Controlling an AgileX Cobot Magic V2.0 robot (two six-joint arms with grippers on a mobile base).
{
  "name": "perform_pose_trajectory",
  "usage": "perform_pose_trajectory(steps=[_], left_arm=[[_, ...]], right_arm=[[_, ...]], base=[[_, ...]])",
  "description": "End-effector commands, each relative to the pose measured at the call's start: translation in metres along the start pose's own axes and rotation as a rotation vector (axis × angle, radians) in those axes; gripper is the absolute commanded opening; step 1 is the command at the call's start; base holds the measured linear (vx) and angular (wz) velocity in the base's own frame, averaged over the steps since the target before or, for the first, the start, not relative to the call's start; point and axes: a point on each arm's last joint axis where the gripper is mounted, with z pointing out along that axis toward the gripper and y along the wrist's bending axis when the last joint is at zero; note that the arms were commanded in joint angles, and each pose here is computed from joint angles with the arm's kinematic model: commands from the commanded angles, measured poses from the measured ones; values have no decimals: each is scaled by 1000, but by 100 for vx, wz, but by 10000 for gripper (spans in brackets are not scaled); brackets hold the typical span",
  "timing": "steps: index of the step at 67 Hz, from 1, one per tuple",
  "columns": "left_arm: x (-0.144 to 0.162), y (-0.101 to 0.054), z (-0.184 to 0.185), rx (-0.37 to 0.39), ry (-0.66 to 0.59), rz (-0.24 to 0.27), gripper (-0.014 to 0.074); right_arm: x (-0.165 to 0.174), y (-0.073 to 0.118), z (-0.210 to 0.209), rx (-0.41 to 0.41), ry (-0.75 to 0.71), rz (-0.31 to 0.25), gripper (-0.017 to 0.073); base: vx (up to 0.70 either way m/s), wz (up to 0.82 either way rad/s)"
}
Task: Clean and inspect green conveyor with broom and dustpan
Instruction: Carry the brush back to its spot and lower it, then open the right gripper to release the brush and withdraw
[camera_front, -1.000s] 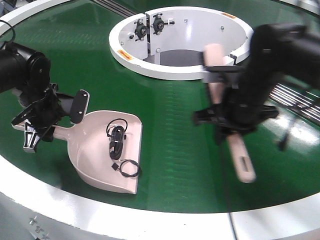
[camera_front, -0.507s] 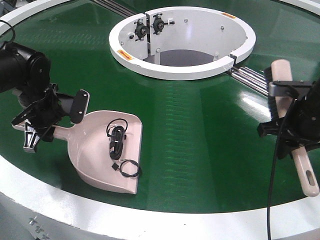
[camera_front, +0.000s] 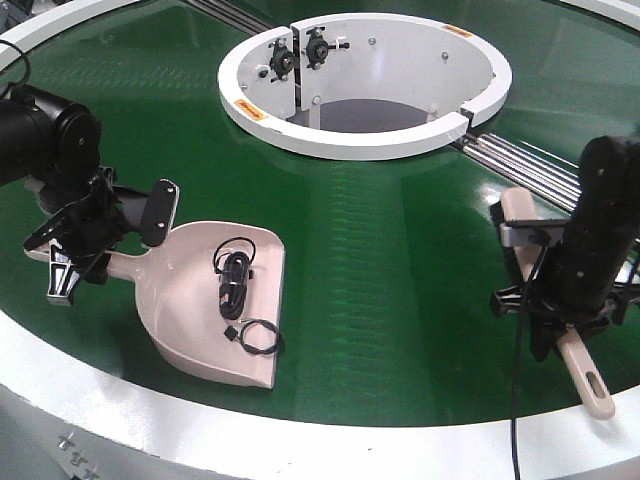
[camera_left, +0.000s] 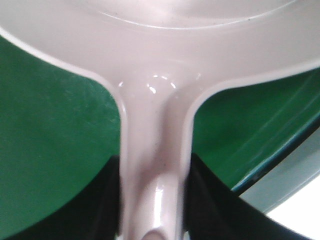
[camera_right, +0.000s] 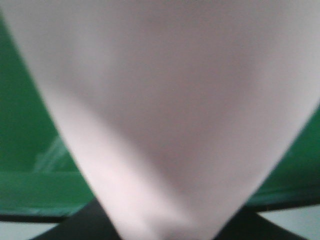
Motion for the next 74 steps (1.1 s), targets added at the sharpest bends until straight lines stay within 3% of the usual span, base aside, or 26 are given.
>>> perform_pose_trajectory(steps=[1, 13, 21, 38, 51, 59, 74], left_arm=[[1, 3, -30, -97, -33, -19, 35], [1, 3, -30, -97, -33, -19, 35], [1, 3, -30, -97, -33, -19, 35], [1, 3, -30, -97, -33, -19, 35], [1, 3, -30, -97, -33, -19, 35], [1, 3, -30, -97, -33, -19, 35], [1, 3, -30, -97, -33, -19, 35]], right_arm=[[5, 2, -9, 30, 43, -34, 1], [0, 1, 3, 55, 81, -26, 36], [-1, 1, 3, 55, 81, -22, 108], [-6, 1, -5, 56, 49, -3, 412], [-9, 1, -17, 63, -18, -5, 580], [-7, 1, -33, 66, -114, -6, 610], [18, 3, -76, 74, -279, -9, 580]], base=[[0, 0], [0, 0], [0, 0], [0, 0], [0, 0], [0, 0], [0, 0]])
